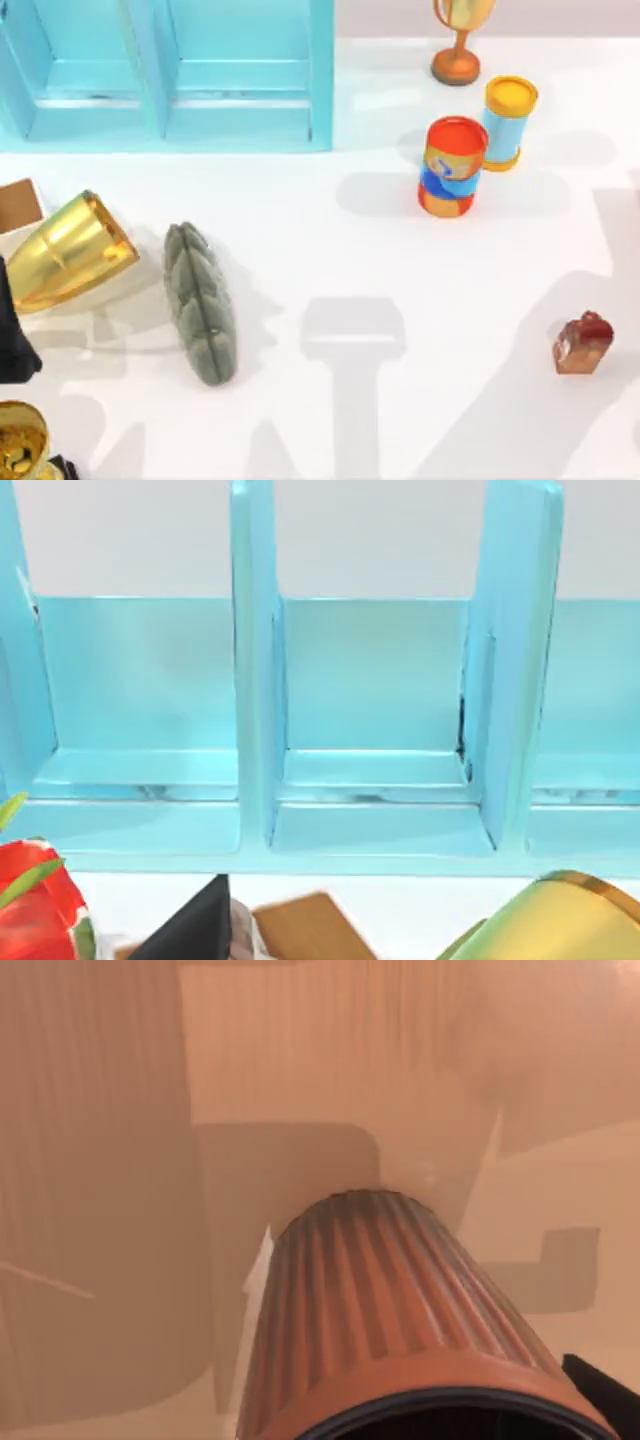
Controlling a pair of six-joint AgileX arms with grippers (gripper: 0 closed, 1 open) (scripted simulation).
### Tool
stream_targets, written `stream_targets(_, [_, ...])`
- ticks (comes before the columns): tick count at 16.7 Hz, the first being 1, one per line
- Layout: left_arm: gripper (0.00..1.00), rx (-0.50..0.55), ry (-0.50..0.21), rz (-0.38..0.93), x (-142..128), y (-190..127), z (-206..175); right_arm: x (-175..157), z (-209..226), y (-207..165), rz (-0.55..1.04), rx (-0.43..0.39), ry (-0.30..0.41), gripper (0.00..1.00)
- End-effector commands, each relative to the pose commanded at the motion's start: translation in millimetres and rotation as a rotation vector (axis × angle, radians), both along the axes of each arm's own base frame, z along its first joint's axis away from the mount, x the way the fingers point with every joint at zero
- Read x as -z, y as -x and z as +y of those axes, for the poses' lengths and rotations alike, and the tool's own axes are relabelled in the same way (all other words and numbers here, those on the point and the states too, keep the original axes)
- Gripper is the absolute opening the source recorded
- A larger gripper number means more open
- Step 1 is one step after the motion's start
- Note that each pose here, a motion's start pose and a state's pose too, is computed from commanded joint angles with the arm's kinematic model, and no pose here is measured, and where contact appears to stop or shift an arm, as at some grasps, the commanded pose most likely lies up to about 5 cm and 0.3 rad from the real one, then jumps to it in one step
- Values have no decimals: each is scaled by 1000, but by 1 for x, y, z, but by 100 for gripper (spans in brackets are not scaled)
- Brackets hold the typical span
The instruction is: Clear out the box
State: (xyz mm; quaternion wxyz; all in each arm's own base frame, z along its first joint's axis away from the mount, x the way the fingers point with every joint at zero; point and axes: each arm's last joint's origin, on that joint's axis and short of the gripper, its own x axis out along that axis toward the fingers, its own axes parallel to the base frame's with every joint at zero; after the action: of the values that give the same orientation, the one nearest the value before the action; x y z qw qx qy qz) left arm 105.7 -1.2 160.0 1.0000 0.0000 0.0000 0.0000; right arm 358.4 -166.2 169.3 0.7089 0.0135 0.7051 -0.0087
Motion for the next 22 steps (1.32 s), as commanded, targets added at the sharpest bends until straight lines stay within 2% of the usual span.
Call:
stream_targets(5, [100, 0, 0, 0, 0, 0, 0, -52, -3, -7, 9, -4, -3, 0])
stream_targets(9, [100, 0, 0, 0, 0, 0, 0, -102, -1, -1, 7, 2, -2, 0])
stream_targets(11, [100, 0, 0, 0, 0, 0, 0, -117, 0, 2, 2, 5, 0, 0])
stream_targets(18, [100, 0, 0, 0, 0, 0, 0, -117, 6, 0, 6, 3, 0, 0])
stream_targets(22, [100, 0, 0, 0, 0, 0, 0, -109, 64, -10, -1, -7, 20, 0])
